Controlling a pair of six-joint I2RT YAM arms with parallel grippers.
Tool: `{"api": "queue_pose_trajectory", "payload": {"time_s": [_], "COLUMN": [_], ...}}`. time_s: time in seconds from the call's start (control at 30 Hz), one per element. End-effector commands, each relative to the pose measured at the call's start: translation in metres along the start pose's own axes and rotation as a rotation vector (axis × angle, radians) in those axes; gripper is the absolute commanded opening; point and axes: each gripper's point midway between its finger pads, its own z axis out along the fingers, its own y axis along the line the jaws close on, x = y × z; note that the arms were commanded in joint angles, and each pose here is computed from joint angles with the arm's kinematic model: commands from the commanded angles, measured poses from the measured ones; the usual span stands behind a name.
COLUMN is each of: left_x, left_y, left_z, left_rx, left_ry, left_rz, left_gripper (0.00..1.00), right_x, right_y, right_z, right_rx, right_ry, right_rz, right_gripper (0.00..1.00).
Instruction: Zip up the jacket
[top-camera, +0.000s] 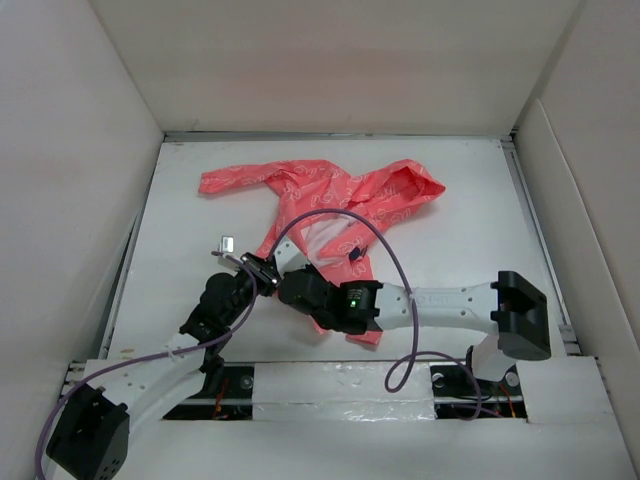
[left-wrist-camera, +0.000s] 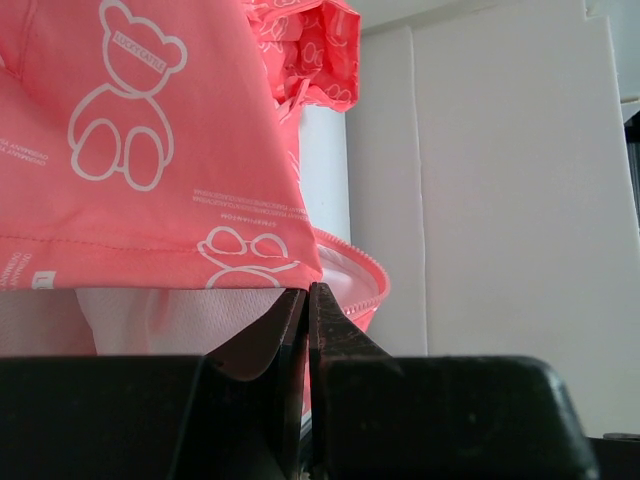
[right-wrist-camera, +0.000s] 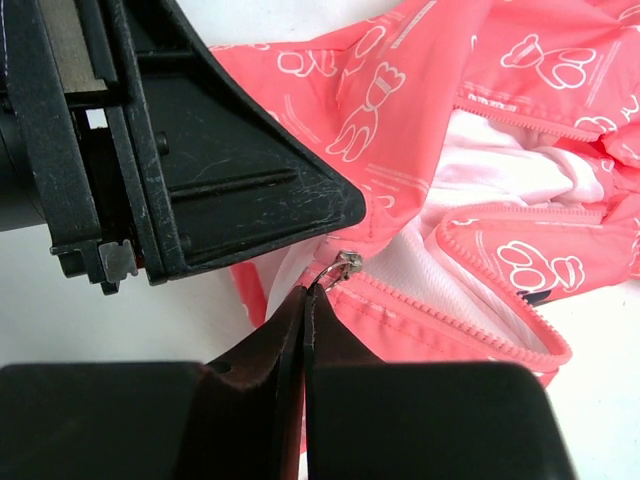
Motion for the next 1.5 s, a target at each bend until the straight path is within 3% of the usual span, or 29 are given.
{"api": "queue_pose_trajectory", "payload": {"time_s": [0.0, 0.33, 0.8, 0.97, 1.07, 1.1, 1.2, 1.33, 1.4, 1.47], "left_x": [0.002, 0.003, 0.011, 0.004, 0.004, 0.005, 0.008, 0.009, 0.009, 0.008], "left_y": [-0.009, -0.011, 0.007, 0.002, 0.001, 0.001, 0.001, -0.002, -0.002, -0.006], "left_z": [-0.003, -0.004, -0.017, -0.023, -0.023, -0.022, -0.021, -0.021, -0.022, -0.023], "left_rx": [0.047, 0.053, -0.015, -0.016, -0.015, -0.016, -0.017, 0.003, 0.019, 0.042], "left_ry": [0.01, 0.013, 0.056, 0.024, 0.028, 0.035, 0.049, 0.055, 0.049, 0.041], "left_rz": [0.005, 0.009, 0.085, 0.106, 0.109, 0.109, 0.111, 0.115, 0.113, 0.112], "left_gripper": [0.0, 0.0, 0.0, 0.0, 0.0, 0.0, 0.0, 0.0, 0.0, 0.0], "right_x": [-0.019, -0.012, -0.022, -0.051, -0.061, -0.062, -0.06, -0.052, -0.04, -0.016], "right_y": [-0.011, -0.021, -0.113, -0.077, -0.043, -0.038, -0.029, -0.021, -0.014, -0.009], "right_z": [-0.007, -0.002, 0.019, -0.002, -0.027, -0.032, -0.042, -0.055, -0.051, -0.037], "right_rx": [0.015, -0.004, -0.014, -0.322, -0.548, -0.584, -0.653, -0.7, -0.72, -0.694], "right_ry": [-0.054, -0.043, -0.134, -0.27, -0.297, -0.29, -0.248, -0.207, -0.147, -0.052], "right_rz": [0.064, 0.099, 0.297, 0.276, 0.227, 0.223, 0.237, 0.303, 0.322, 0.319], "right_gripper": [0.0, 0.0, 0.0, 0.0, 0.12, 0.23, 0.34, 0.3, 0.12, 0.08]}}
